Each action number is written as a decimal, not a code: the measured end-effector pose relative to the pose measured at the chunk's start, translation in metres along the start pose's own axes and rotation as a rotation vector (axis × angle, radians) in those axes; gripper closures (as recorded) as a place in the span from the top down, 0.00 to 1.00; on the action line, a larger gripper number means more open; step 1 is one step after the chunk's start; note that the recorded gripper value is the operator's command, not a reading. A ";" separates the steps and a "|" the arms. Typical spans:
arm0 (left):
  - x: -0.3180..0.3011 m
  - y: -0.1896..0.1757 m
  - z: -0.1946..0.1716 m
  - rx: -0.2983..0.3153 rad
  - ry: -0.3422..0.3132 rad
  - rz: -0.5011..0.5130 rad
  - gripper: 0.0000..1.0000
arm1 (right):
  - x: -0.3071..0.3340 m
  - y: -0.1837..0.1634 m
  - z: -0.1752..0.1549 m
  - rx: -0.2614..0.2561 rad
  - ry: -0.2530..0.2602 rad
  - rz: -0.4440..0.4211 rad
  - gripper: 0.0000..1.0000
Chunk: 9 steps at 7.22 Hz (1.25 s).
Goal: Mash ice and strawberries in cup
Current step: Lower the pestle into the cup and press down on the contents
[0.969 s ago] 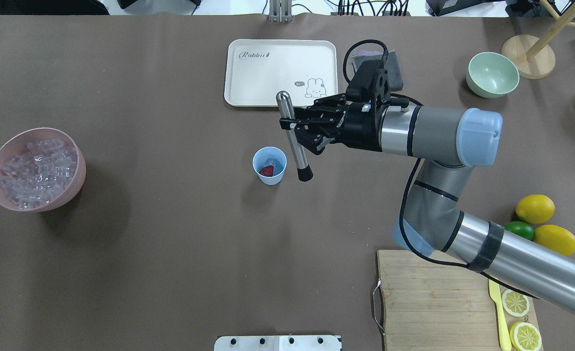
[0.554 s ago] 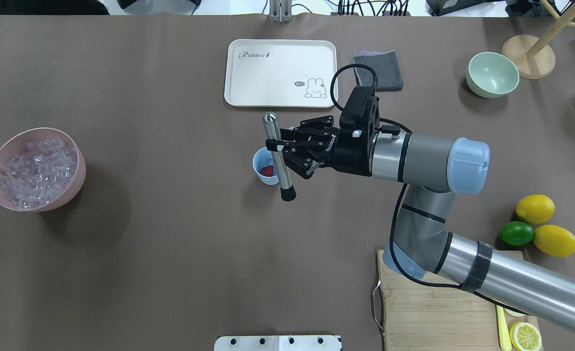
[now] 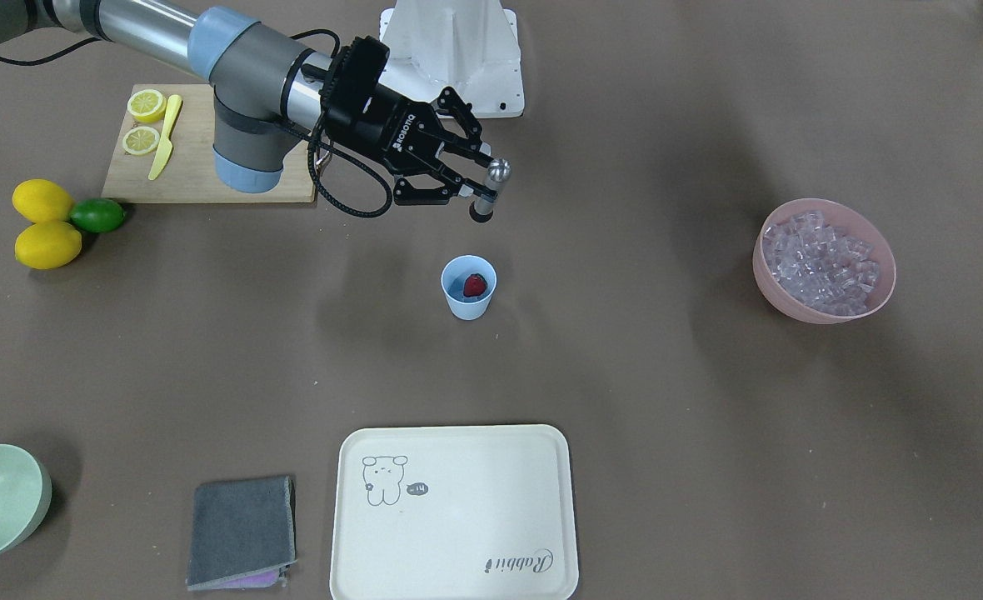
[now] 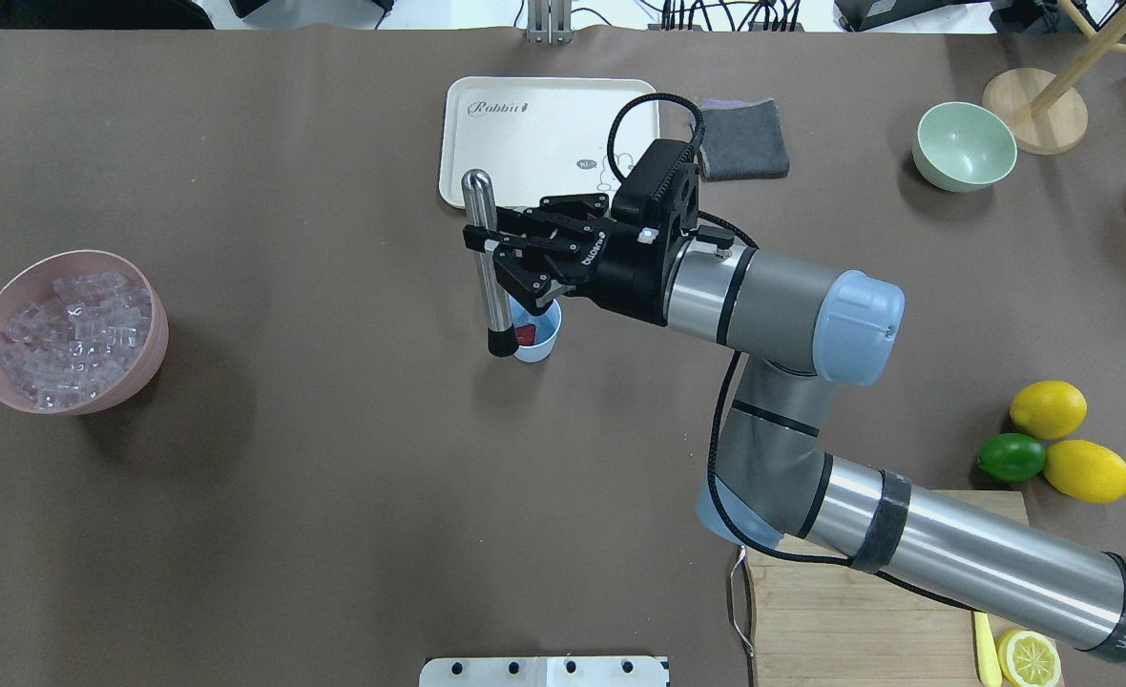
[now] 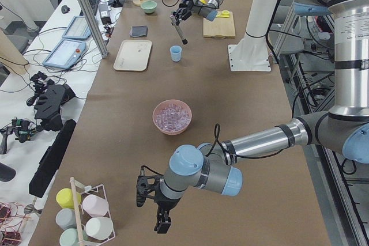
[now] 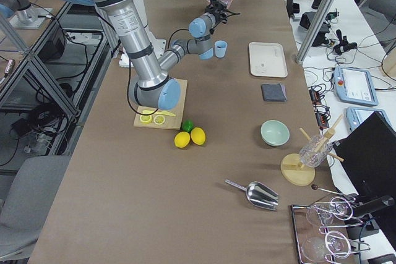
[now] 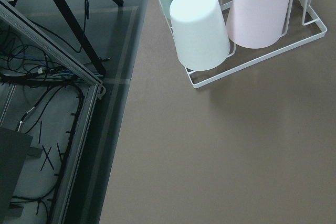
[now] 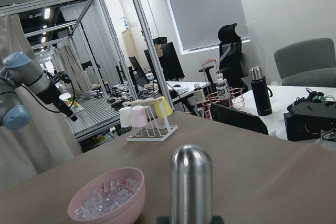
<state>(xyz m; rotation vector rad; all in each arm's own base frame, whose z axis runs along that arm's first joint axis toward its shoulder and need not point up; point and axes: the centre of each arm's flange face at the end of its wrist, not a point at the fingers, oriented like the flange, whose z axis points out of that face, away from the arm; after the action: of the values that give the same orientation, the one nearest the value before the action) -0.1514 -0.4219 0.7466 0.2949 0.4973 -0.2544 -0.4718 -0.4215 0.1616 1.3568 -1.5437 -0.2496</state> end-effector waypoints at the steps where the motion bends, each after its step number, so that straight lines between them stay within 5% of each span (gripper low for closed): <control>1: -0.001 0.001 0.001 -0.003 0.000 -0.001 0.98 | 0.005 -0.007 0.005 0.018 0.043 -0.017 0.00; 5: -0.004 0.009 0.003 -0.010 -0.001 -0.006 0.98 | 0.035 0.007 0.007 0.010 0.126 -0.104 0.00; 9: -0.006 0.014 0.006 -0.019 -0.004 -0.010 0.98 | 0.046 0.054 0.012 0.014 0.127 -0.104 0.00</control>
<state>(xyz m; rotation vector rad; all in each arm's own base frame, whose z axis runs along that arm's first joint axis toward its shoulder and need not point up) -0.1496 -0.4095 0.7576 0.2734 0.4974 -0.2598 -0.5068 -0.4468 0.2194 1.4386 -1.3739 -0.2129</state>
